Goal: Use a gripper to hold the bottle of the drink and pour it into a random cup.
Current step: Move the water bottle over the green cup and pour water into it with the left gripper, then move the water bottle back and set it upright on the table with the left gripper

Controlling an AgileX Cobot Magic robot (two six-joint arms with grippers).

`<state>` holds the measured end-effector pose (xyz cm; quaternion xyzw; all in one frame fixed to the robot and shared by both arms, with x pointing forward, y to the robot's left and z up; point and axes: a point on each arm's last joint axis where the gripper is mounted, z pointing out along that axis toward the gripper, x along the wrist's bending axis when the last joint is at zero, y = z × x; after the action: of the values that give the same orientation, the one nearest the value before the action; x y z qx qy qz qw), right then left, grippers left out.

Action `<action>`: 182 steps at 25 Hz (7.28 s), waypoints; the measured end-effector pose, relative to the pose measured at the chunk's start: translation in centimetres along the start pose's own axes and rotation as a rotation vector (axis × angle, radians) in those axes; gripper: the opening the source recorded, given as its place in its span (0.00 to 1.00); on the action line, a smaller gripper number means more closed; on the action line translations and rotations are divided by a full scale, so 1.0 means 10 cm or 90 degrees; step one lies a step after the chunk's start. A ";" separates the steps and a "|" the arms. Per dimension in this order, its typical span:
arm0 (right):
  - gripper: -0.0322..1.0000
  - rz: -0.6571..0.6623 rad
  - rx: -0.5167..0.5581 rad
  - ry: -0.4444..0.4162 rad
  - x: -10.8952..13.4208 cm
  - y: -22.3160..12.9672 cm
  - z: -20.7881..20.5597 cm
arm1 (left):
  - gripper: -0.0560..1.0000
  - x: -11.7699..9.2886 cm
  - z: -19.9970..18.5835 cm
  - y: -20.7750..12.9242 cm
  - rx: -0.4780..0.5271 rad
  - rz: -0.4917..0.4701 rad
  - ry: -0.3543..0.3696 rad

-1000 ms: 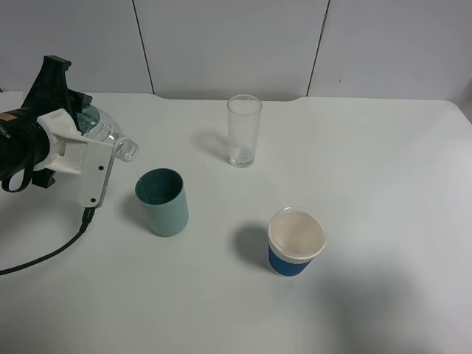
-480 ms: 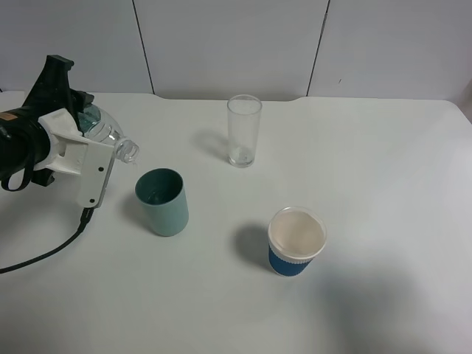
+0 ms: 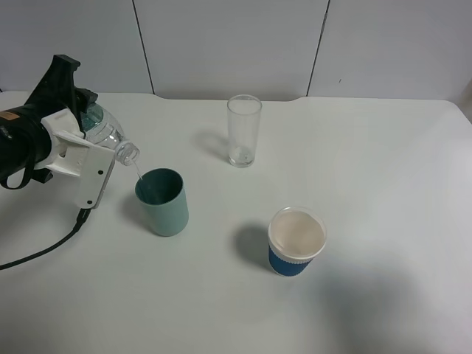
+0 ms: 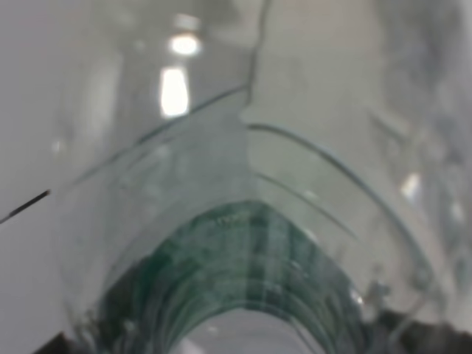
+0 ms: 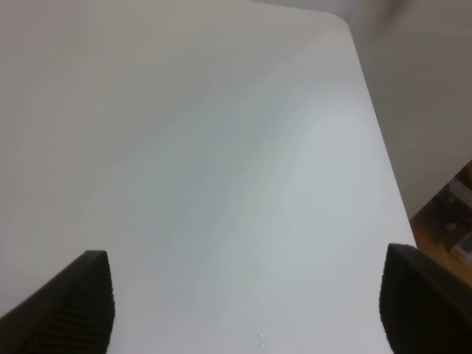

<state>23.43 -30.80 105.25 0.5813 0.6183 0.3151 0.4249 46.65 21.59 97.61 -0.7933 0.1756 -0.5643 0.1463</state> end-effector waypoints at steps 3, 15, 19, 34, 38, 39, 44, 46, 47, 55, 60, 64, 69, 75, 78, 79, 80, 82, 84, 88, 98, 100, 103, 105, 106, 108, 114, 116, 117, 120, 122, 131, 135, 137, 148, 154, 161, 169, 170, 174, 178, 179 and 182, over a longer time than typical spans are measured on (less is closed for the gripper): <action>0.75 0.000 0.000 0.000 0.00 0.00 0.00 | 0.52 0.00 0.00 0.00 -0.001 0.008 0.001; 0.75 0.000 0.000 0.000 0.00 0.00 0.00 | 0.52 0.01 0.00 0.01 -0.005 0.047 0.009; 0.75 0.000 0.000 0.000 0.00 0.00 0.00 | 0.52 0.02 0.00 0.01 -0.007 0.052 0.012; 0.75 0.000 0.000 0.000 0.00 0.00 0.00 | 0.52 0.03 0.00 0.02 -0.010 0.065 0.023; 0.75 0.000 0.000 0.000 0.00 0.00 0.00 | 0.52 0.04 0.00 0.02 -0.011 0.068 0.025; 0.75 0.000 0.000 0.000 0.00 0.00 0.00 | 0.52 0.04 0.00 0.02 -0.012 0.069 0.026; 0.75 0.000 0.000 0.000 0.00 0.00 0.00 | 0.52 0.04 0.00 0.02 -0.012 0.073 0.030; 0.75 0.000 0.000 0.000 0.00 0.00 0.00 | 0.52 0.04 0.00 0.02 -0.011 0.074 0.032; 0.75 0.000 0.000 0.000 0.00 0.00 0.00 | 0.52 0.05 0.00 0.02 -0.011 0.075 0.033; 0.75 0.000 0.000 0.000 0.00 0.00 0.00 | 0.52 0.06 0.00 0.03 -0.016 0.088 0.043; 0.75 0.000 0.000 0.000 0.00 0.00 0.00 | 0.52 0.06 0.00 0.03 -0.017 0.091 0.045; 0.75 0.000 0.000 0.000 0.00 0.00 0.00 | 0.52 0.06 0.00 0.03 -0.018 0.092 0.046; 0.75 0.000 0.000 0.000 0.00 0.00 0.00 | 0.52 0.09 -0.03 0.08 -0.029 0.097 0.056; 0.75 0.000 0.000 0.000 0.00 0.00 0.00 | 0.52 0.10 -0.05 0.13 -0.039 0.100 0.064; 0.75 0.000 0.000 0.000 0.00 0.00 0.00 | 0.52 0.10 -0.05 0.13 -0.039 0.100 0.063; 0.75 0.000 0.000 0.000 0.00 0.00 0.00 | 0.52 0.10 -0.05 0.13 -0.038 0.100 0.063; 0.75 0.000 0.000 0.000 0.00 0.00 0.00 | 0.52 0.10 -0.05 0.13 -0.038 0.100 0.064; 0.75 0.000 0.000 0.000 0.00 0.00 0.00 | 0.52 0.11 -0.05 0.12 -0.034 0.099 0.066; 0.75 0.000 0.000 0.000 0.00 0.00 0.00 | 0.52 0.11 -0.05 0.11 -0.028 0.099 0.070; 0.75 0.000 0.000 0.000 0.00 0.00 0.00 | 0.52 0.13 -0.05 0.10 -0.015 0.098 0.077; 0.75 0.000 0.000 0.000 0.00 0.00 0.00 | 0.52 0.15 -0.05 0.08 -0.002 0.104 0.093; 0.75 0.000 0.000 0.000 0.00 0.00 0.00 | 0.52 0.16 -0.05 0.08 -0.005 0.110 0.098; 0.75 0.000 0.000 0.000 0.00 0.00 0.00 | 0.52 0.16 -0.06 0.09 -0.007 0.116 0.103; 0.75 0.000 0.000 0.000 0.00 0.00 0.00 | 0.52 0.17 -0.06 0.09 -0.009 0.120 0.106; 0.75 0.000 0.000 0.000 0.00 0.00 0.00 | 0.52 0.17 -0.06 0.09 -0.010 0.122 0.108; 0.75 0.000 0.000 0.000 0.00 0.00 0.00 | 0.52 0.17 -0.06 0.10 -0.011 0.124 0.110; 0.75 0.000 0.000 0.000 0.00 0.00 0.00 | 0.52 0.19 -0.06 0.08 0.001 0.124 0.119; 0.75 0.000 0.000 0.000 0.00 0.00 0.00 | 0.52 0.19 -0.06 0.08 0.003 0.124 0.120; 0.75 0.000 0.000 0.000 0.00 0.00 0.00 | 0.52 0.19 -0.06 0.08 0.004 0.124 0.121; 0.75 0.000 0.000 0.000 0.00 0.00 0.00 | 0.52 0.19 -0.06 0.08 0.004 0.126 0.124; 0.75 0.000 0.000 0.000 0.00 0.00 0.00 | 0.52 0.19 -0.06 0.08 0.004 0.126 0.124; 0.75 0.000 0.000 0.000 0.00 0.00 0.00 | 0.52 0.16 -0.06 0.12 -0.032 0.061 0.100; 0.75 0.000 0.000 0.000 0.00 0.00 0.00 | 0.52 0.19 -0.04 0.15 -0.065 -0.052 0.075; 0.75 0.000 0.000 0.000 0.00 0.00 0.00 | 0.52 0.25 -0.02 0.15 -0.072 -0.141 0.075; 0.75 0.000 0.000 0.000 0.00 0.00 0.00 | 0.52 0.42 0.08 0.08 -0.153 -0.578 0.067; 0.75 0.000 0.000 0.000 0.00 0.00 0.00 | 0.52 0.37 0.17 -0.05 -0.214 -0.738 0.030; 0.75 0.000 0.000 0.000 0.00 0.00 0.00 | 0.52 0.33 0.23 -0.20 -0.288 -0.928 -0.025; 0.75 0.000 0.000 0.000 0.00 0.00 0.00 | 0.52 0.23 0.31 -0.45 -0.279 -1.113 -0.049; 0.75 0.000 0.000 0.000 0.00 0.00 0.00 | 0.52 0.20 0.34 -0.47 -0.276 -1.134 -0.051; 0.75 0.000 0.000 0.000 0.00 0.00 0.00 | 0.52 0.05 0.51 -0.44 -0.271 -1.183 -0.078; 0.75 0.000 0.000 0.000 0.00 0.00 0.00 | 0.52 -0.10 0.66 -0.35 -0.293 -1.197 -0.099; 0.75 0.000 0.000 0.000 0.00 0.00 0.00 | 0.52 -0.13 0.69 -0.33 -0.300 -1.199 -0.104; 0.75 0.000 0.000 0.000 0.00 0.00 0.00 | 0.52 -0.23 0.78 -0.24 -0.320 -1.205 -0.112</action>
<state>23.43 -30.80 105.25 0.5813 0.6183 0.3151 0.4249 53.66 25.03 94.22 -0.6538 -0.4290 -0.3334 -0.5267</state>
